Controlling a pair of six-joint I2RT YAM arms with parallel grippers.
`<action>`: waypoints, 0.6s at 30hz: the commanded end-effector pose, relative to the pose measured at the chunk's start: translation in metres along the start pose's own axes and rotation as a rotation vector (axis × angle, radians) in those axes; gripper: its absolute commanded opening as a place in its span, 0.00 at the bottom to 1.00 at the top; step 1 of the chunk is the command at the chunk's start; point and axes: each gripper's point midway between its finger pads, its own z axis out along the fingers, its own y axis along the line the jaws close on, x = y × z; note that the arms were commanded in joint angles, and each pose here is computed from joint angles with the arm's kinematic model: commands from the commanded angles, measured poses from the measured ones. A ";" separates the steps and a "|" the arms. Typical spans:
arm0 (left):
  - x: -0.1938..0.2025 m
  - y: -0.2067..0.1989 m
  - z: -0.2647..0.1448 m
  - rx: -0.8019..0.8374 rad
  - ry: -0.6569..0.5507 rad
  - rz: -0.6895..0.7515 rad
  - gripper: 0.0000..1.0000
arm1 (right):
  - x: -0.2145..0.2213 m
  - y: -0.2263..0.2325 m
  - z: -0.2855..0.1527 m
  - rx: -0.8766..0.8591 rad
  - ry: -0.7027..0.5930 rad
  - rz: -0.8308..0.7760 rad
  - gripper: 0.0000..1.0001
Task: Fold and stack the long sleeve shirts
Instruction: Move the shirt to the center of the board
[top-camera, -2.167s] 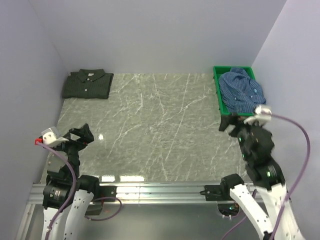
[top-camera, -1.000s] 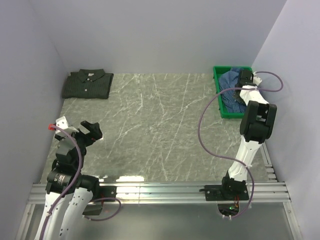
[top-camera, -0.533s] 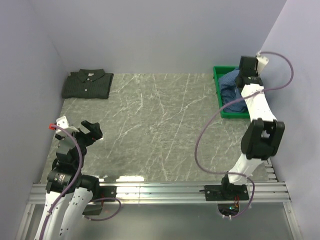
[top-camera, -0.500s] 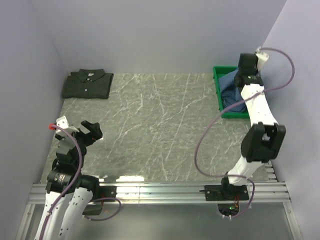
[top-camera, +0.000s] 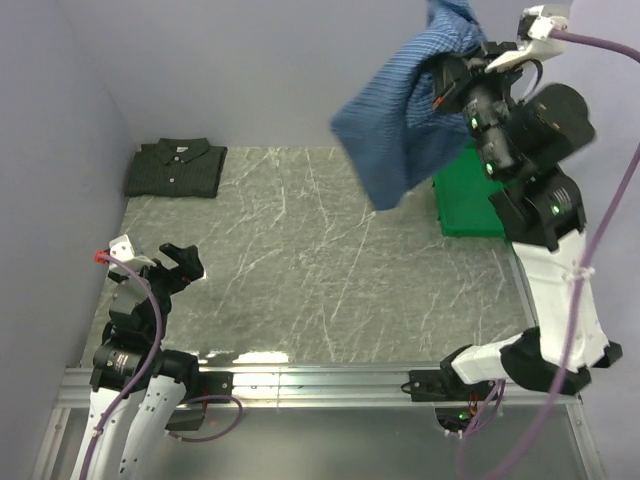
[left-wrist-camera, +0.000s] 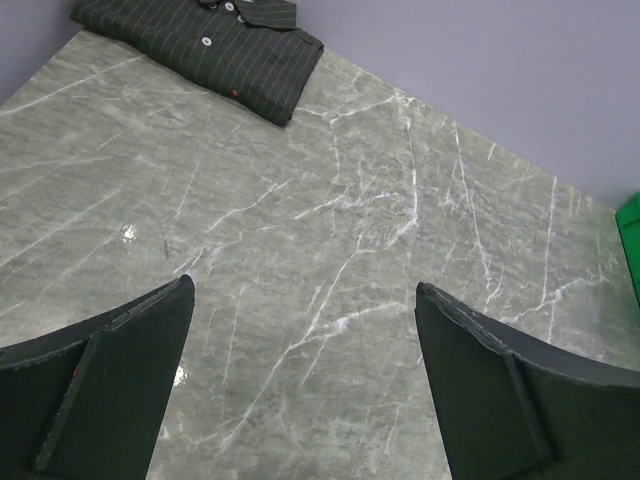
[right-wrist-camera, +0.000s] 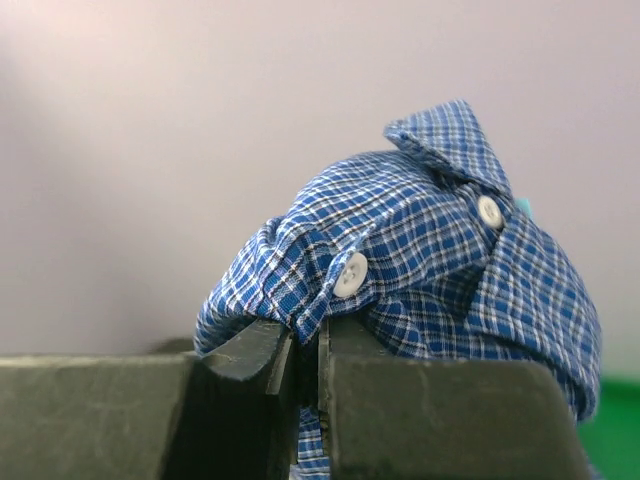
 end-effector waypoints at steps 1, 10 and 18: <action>-0.011 -0.007 -0.003 0.033 -0.038 -0.010 0.98 | -0.004 0.075 -0.023 -0.352 0.001 0.015 0.00; -0.002 -0.019 0.000 0.093 0.011 0.002 0.99 | 0.219 0.101 -0.072 -0.460 0.425 0.085 0.24; 0.021 -0.050 0.002 0.194 0.187 -0.086 0.99 | 0.381 -0.025 -0.182 0.007 0.853 -0.062 0.69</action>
